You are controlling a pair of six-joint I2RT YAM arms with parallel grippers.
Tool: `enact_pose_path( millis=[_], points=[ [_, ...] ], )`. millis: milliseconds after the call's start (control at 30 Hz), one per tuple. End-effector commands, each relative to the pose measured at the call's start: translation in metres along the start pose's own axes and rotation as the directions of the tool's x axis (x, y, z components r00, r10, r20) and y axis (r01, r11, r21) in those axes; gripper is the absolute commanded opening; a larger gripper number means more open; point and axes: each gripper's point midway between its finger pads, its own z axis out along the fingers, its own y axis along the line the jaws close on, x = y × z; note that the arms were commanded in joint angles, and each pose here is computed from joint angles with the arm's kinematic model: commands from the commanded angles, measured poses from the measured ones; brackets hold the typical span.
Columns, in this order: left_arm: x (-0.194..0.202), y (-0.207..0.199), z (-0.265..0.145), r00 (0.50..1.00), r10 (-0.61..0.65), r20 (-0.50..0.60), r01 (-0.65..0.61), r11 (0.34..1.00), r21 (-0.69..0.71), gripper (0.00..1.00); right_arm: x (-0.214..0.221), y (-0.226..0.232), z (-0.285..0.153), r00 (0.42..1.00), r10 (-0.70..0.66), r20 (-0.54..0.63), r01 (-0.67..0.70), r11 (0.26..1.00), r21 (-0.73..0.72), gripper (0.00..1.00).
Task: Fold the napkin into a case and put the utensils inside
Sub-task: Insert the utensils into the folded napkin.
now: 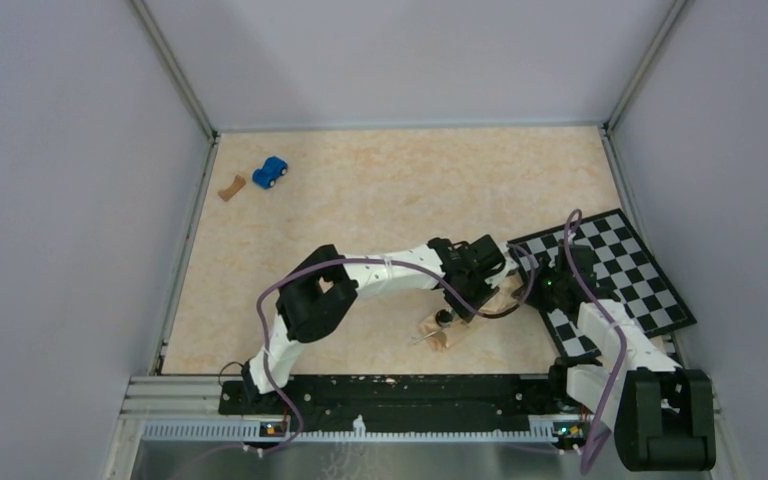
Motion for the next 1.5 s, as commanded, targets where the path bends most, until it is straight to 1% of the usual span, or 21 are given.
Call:
enact_pose_path(
  millis=[0, 67, 167, 267, 367, 500, 633, 667, 700, 867, 1000, 1233, 1467],
  points=[
    [-0.018, -0.01, -0.017, 0.993, -0.103, 0.058, 0.103, 0.995, 0.007, 0.41, -0.003, -0.001, 0.002, 1.0, -0.003, 0.019, 0.003, 1.0, -0.004, 0.0],
    [-0.019, -0.011, -0.032, 0.989, -0.121, 0.082, 0.121, 0.993, 0.004, 0.45, -0.003, 0.0, 0.002, 1.0, -0.006, 0.02, 0.006, 1.0, -0.005, 0.0],
    [-0.006, -0.012, -0.053, 0.986, -0.137, 0.093, 0.138, 0.99, 0.004, 0.49, -0.003, 0.0, 0.002, 1.0, -0.005, 0.018, 0.005, 1.0, -0.005, 0.0],
    [0.023, -0.006, -0.069, 0.984, -0.162, 0.076, 0.164, 0.986, -0.021, 0.5, -0.003, 0.0, 0.002, 1.0, -0.007, 0.015, 0.007, 1.0, -0.006, 0.0],
    [0.06, 0.003, -0.073, 0.983, -0.181, 0.031, 0.182, 0.983, -0.035, 0.5, -0.001, -0.001, 0.003, 1.0, -0.005, 0.008, 0.005, 1.0, -0.007, 0.0],
    [0.083, 0.008, -0.074, 0.982, -0.185, 0.025, 0.186, 0.982, -0.033, 0.5, -0.001, 0.0, 0.003, 1.0, -0.006, 0.01, 0.006, 1.0, -0.011, 0.0],
    [0.088, 0.015, -0.068, 0.984, -0.179, 0.021, 0.18, 0.983, -0.047, 0.48, -0.002, 0.0, 0.002, 1.0, -0.006, 0.011, 0.006, 1.0, -0.009, 0.0],
    [0.089, 0.017, -0.066, 0.984, -0.178, 0.019, 0.179, 0.983, -0.049, 0.47, -0.002, 0.0, 0.002, 1.0, -0.007, 0.012, 0.007, 1.0, -0.01, 0.0],
    [0.089, 0.019, -0.063, 0.984, -0.175, 0.014, 0.176, 0.983, -0.056, 0.42, -0.003, 0.001, 0.002, 1.0, -0.008, 0.014, 0.009, 1.0, -0.011, 0.0],
    [0.097, 0.024, -0.052, 0.985, -0.169, -0.022, 0.167, 0.984, -0.064, 0.31, -0.004, 0.001, 0.001, 1.0, -0.011, 0.018, 0.011, 1.0, -0.012, 0.0],
    [0.096, 0.016, -0.05, 0.986, -0.164, -0.012, 0.164, 0.986, -0.01, 0.32, -0.003, 0.001, 0.001, 1.0, -0.009, 0.016, 0.009, 1.0, -0.012, 0.0],
    [0.102, 0.013, -0.045, 0.985, -0.172, -0.027, 0.173, 0.985, 0.013, 0.31, -0.003, 0.001, 0.001, 1.0, -0.009, 0.016, 0.009, 1.0, -0.012, 0.0],
    [0.102, 0.009, -0.043, 0.984, -0.174, -0.029, 0.175, 0.984, 0.026, 0.26, -0.003, 0.001, 0.001, 1.0, -0.009, 0.016, 0.009, 1.0, -0.013, 0.0]
  ],
)
